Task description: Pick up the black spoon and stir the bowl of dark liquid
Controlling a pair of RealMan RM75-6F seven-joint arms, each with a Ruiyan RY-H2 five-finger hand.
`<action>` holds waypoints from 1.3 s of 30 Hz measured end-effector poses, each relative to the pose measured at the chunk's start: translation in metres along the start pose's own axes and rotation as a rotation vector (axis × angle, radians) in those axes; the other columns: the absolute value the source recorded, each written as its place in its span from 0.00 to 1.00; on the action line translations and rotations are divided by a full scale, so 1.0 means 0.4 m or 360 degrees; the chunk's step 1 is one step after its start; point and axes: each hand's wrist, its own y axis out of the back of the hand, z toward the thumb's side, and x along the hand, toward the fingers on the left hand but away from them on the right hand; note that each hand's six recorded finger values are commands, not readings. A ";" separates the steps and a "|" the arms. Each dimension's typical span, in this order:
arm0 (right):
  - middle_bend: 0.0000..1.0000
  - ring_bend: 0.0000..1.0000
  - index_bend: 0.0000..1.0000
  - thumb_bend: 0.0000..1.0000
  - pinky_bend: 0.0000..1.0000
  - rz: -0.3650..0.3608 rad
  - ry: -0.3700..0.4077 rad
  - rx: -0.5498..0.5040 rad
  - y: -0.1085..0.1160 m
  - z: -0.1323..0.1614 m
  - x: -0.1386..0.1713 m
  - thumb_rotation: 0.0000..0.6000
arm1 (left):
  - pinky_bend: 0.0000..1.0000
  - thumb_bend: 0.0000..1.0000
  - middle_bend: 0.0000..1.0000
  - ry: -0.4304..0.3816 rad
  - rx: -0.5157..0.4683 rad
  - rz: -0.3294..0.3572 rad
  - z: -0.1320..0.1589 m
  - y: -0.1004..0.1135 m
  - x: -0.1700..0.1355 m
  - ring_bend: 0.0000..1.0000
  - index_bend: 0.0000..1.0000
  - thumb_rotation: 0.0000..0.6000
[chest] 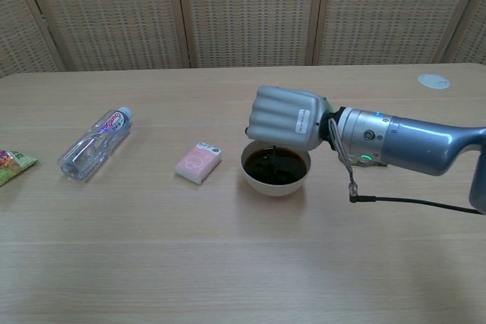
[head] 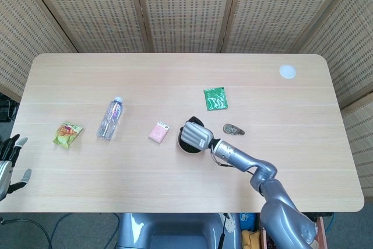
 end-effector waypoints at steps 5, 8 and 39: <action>0.92 0.93 0.83 0.68 1.00 -0.0006 -0.0023 -0.0017 -0.005 -0.009 0.017 1.00 | 0.00 0.41 0.00 -0.0018 -0.0002 0.0004 0.009 0.001 0.005 0.00 0.05 1.00; 0.92 0.93 0.83 0.68 1.00 -0.0001 -0.0044 -0.0022 -0.011 -0.021 0.025 1.00 | 0.00 0.41 0.00 -0.0030 -0.0003 0.0004 0.015 0.001 0.008 0.00 0.05 1.00; 0.90 0.93 0.58 0.51 1.00 -0.0001 -0.0118 -0.0032 -0.010 -0.032 0.031 1.00 | 0.00 0.41 0.00 -0.0037 -0.0007 0.0006 0.019 0.001 0.006 0.00 0.05 1.00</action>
